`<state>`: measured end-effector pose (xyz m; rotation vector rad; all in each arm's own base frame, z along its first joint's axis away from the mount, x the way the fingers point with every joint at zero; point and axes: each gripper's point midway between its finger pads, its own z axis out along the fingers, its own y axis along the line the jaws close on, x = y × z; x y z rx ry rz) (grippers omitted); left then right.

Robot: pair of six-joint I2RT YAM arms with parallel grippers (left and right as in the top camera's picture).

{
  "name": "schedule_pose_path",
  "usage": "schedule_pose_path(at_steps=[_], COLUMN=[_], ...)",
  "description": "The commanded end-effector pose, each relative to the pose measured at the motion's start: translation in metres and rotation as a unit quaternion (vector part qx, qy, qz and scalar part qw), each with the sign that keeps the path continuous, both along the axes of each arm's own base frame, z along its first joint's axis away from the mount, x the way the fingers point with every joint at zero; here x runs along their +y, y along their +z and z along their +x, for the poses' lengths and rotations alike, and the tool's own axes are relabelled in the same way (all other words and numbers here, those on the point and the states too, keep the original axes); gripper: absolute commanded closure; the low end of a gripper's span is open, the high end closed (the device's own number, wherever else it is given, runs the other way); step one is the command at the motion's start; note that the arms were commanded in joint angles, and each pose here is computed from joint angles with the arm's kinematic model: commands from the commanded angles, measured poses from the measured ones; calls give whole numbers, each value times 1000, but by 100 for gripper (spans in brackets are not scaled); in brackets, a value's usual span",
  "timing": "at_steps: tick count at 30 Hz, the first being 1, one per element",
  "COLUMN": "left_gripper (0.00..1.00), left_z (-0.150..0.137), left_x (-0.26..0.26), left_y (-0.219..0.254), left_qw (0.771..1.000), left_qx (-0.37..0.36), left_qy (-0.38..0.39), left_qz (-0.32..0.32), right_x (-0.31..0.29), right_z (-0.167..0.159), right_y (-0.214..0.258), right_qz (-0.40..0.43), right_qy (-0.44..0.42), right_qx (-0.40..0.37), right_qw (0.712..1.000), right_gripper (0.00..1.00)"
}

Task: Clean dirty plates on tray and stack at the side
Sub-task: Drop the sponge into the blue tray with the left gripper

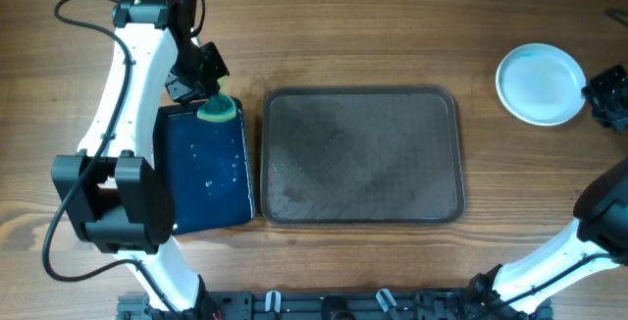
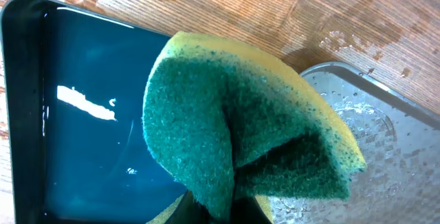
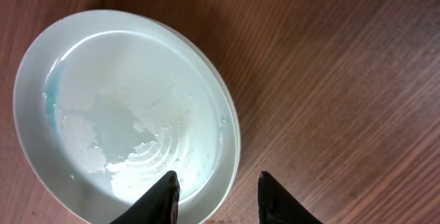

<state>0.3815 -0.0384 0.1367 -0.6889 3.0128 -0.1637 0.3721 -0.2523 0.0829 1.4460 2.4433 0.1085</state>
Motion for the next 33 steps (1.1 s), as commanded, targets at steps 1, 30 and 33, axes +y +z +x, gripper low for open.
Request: schedule_pose_path(at_steps=[1,30,33], left_gripper=[96,0,0], left_z=[-1,-56,-53], left_x=[-1,21,21], left_y=[9,-73,-42], left_qw=[1000,999,1000], left_qx=[-11,41,-11], left_qy=[-10,29,2], left_qz=[-4,4,5], right_x=[11,226,231], right_z=[11,49,46], right_y=[-2,88,108], right_qz=[25,39,12], right_qy=[16,347,380], right_qx=[-24,-96,-118], right_qw=[999,932,917], right_gripper=[62,51,51])
